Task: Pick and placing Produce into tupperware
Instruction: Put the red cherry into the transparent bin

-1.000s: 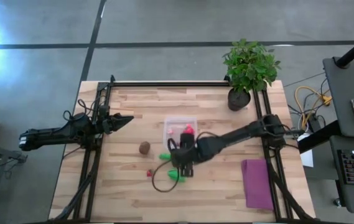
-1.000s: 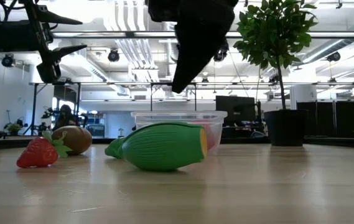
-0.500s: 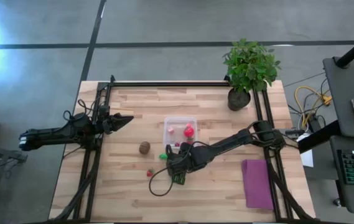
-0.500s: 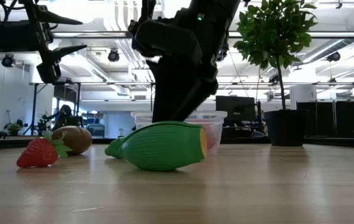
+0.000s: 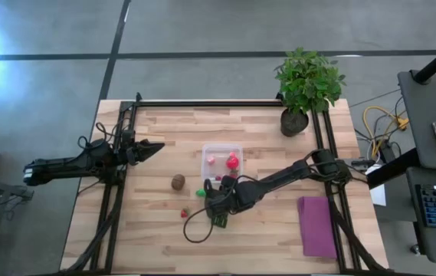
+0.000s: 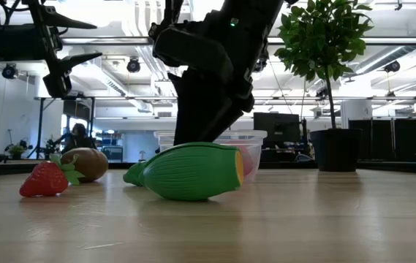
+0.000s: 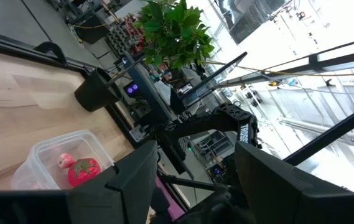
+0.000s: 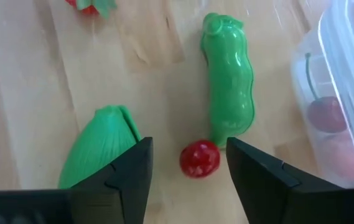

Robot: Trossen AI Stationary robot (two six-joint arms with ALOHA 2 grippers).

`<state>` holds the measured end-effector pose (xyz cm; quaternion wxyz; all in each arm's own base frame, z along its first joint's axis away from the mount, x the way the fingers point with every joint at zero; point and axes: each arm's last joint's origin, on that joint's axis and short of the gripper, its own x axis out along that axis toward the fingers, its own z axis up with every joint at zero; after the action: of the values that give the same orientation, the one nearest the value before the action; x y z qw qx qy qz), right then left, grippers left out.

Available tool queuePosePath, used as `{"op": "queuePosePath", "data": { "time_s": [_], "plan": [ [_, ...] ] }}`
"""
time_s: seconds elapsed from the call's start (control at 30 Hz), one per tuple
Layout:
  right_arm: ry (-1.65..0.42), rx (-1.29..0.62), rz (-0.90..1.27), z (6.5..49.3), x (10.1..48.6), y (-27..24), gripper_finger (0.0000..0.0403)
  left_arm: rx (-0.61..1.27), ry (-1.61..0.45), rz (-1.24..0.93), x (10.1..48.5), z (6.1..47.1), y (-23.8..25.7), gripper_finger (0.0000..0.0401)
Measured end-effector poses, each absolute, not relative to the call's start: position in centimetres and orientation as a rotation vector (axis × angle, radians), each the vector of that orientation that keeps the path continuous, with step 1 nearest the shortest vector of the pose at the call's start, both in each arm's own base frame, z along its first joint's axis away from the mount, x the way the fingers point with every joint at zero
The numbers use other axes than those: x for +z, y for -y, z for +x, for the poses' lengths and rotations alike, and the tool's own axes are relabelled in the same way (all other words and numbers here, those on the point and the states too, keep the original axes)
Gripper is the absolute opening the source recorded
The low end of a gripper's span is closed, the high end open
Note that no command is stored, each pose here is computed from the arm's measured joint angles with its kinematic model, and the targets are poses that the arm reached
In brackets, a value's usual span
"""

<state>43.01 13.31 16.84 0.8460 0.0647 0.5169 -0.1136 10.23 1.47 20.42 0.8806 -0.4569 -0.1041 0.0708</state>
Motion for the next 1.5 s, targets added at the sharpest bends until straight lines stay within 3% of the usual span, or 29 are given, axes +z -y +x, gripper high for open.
{"op": "queuePosePath", "data": {
  "time_s": [0.53,1.03,1.37,1.5],
  "plan": [
    [-1.09,-0.238,0.175,43.0,14.9,-13.2,0.0183,0.147,0.217,-0.952,20.4,10.2,-1.5,0.0201],
    [-1.116,-0.253,0.193,42.9,14.8,-13.2,0.0134,0.148,0.217,-0.952,20.4,10.2,-1.5,0.0201],
    [-1.032,-0.262,0.203,42.3,18.8,-13.1,0.0166,0.147,0.218,-0.952,20.4,10.2,-1.5,0.0201],
    [-1.098,-0.298,0.223,41.4,19.3,-13.0,0.018,0.147,0.217,-0.952,20.4,10.2,-1.5,0.0201]
  ]
}}
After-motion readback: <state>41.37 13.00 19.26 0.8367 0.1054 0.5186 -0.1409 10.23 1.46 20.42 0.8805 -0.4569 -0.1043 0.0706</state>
